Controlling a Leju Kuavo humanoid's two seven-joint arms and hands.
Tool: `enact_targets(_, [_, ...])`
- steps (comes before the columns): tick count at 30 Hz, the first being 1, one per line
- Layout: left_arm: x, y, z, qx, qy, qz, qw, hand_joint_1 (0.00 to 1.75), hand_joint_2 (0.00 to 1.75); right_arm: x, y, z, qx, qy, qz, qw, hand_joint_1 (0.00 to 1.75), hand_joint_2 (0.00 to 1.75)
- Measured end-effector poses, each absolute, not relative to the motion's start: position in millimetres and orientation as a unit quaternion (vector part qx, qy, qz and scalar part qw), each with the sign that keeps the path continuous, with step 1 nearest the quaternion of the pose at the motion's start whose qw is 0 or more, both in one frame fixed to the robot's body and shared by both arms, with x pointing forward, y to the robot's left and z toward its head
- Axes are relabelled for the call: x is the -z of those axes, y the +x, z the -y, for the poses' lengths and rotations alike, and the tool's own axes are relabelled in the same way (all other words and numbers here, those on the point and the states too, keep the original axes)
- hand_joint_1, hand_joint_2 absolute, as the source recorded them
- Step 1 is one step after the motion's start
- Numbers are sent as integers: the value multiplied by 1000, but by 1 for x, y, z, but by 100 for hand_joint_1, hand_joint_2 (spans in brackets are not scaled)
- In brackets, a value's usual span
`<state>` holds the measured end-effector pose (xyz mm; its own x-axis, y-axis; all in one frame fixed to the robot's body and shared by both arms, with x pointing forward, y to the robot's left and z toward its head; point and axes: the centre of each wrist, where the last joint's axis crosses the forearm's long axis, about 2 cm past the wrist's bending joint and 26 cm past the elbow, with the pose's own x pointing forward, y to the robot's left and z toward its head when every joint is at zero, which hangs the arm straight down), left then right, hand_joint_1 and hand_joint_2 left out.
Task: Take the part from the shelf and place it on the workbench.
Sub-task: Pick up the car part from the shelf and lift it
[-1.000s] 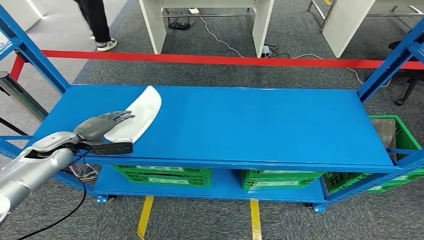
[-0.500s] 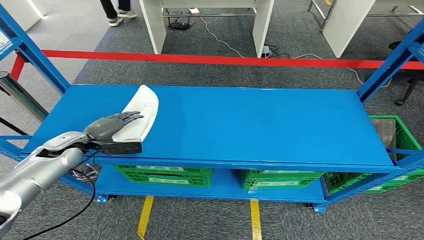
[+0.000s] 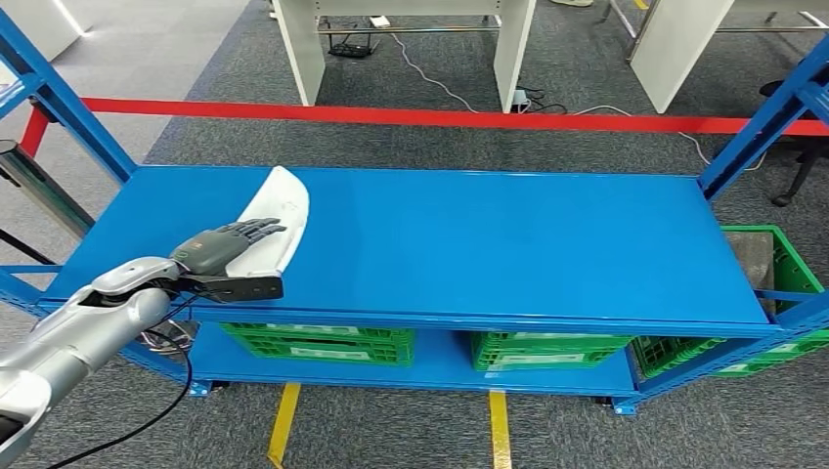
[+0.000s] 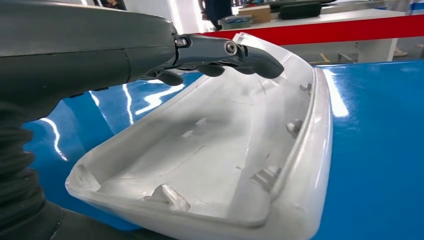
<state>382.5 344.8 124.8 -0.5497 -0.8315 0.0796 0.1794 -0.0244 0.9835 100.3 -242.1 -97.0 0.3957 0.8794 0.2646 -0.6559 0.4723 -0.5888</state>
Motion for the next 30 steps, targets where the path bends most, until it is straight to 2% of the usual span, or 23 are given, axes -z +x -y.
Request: enact_targets(30, [-125,385,-348,660,282,580,387,0,175,97,101,242,-471,-201,281,811,0,0])
